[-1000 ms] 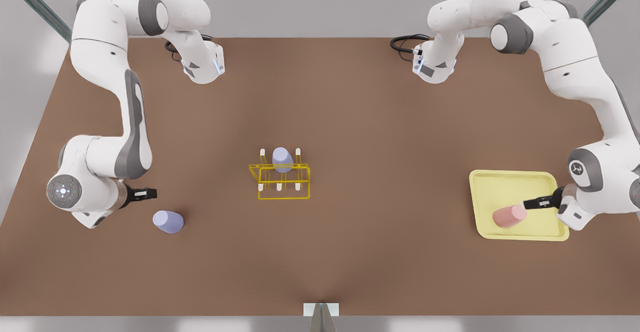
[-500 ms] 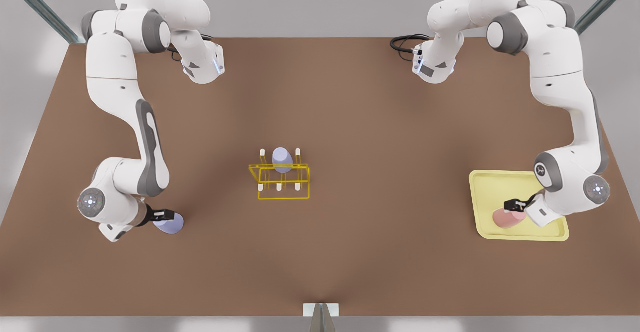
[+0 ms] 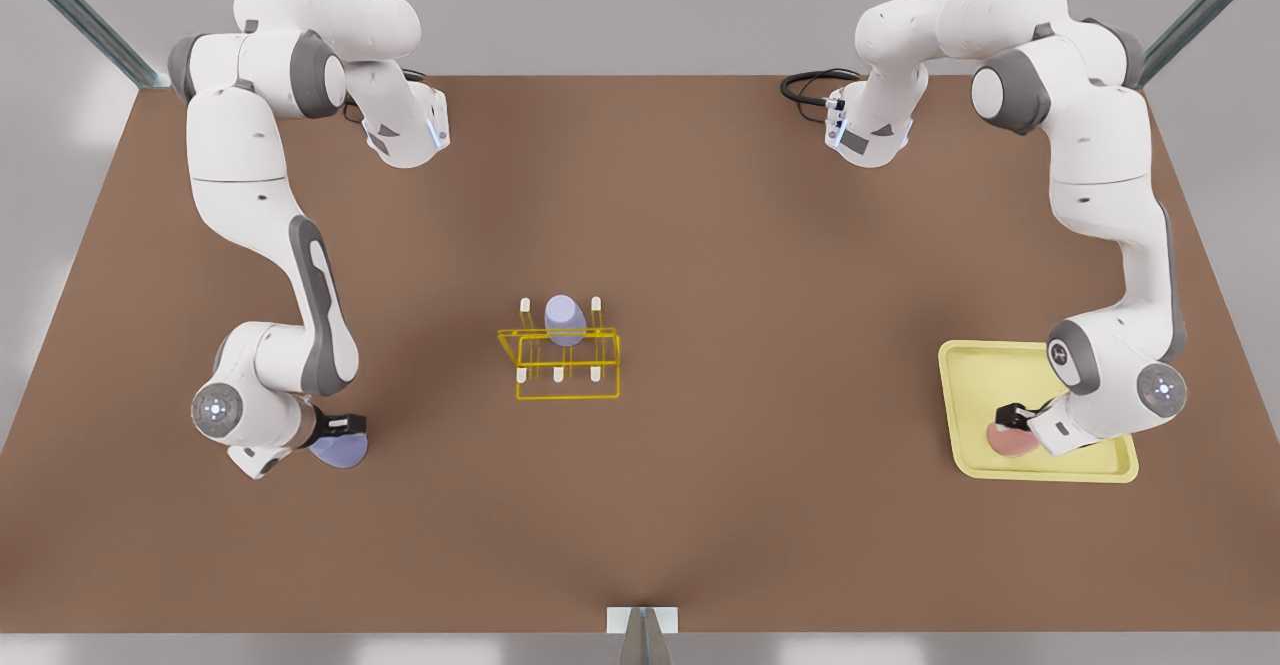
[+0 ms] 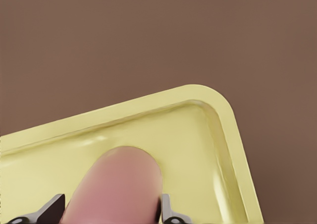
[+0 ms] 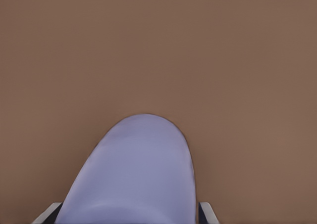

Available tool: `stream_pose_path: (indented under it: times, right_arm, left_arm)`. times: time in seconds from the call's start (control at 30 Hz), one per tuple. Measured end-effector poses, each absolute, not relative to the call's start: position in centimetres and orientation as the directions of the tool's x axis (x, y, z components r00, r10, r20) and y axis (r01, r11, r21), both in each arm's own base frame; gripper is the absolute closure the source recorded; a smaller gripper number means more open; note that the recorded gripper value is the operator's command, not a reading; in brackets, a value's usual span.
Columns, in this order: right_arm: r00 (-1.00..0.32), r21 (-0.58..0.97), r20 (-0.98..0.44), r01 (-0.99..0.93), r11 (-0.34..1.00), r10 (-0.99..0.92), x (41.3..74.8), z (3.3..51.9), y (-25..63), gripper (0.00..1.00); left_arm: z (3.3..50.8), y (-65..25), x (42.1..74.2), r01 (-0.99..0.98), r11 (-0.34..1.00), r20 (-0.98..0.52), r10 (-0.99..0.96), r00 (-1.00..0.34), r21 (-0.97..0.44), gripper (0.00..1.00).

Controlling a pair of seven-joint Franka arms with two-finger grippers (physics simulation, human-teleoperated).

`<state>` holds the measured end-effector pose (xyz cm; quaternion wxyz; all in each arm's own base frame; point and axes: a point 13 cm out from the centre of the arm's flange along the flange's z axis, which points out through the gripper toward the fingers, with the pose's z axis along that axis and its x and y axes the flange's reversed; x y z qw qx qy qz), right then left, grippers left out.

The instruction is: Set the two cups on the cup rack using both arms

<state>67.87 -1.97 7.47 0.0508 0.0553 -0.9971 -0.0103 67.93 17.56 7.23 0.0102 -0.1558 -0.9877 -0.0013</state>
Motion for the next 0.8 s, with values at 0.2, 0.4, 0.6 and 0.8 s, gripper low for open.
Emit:
stream_pose_path:
  times: [0.2,0.4,0.6,0.8]
  right_arm:
    - [-0.990,0.018,0.086,-0.115,0.993,-0.116,67.90,6.84,-2.12,0.00]
    - [-0.989,0.009,0.078,-0.124,0.992,-0.124,68.00,6.83,-2.17,0.00]
    - [-0.989,0.008,0.072,-0.126,0.992,-0.126,68.15,6.84,-2.32,0.18]
    - [-0.990,0.009,0.067,-0.128,0.992,-0.128,68.35,6.96,-2.61,0.18]
  left_arm:
    - [7.36,17.93,68.02,0.331,0.943,0.017,0.331,-0.943,0.007,0.11]
    - [7.26,17.92,68.04,0.348,0.938,0.017,0.348,-0.937,0.008,0.15]
    - [6.99,17.94,68.02,0.358,0.934,0.019,0.358,-0.934,0.008,0.15]
    - [6.93,18.03,68.15,0.359,0.933,0.017,0.359,-0.933,0.010,0.22]
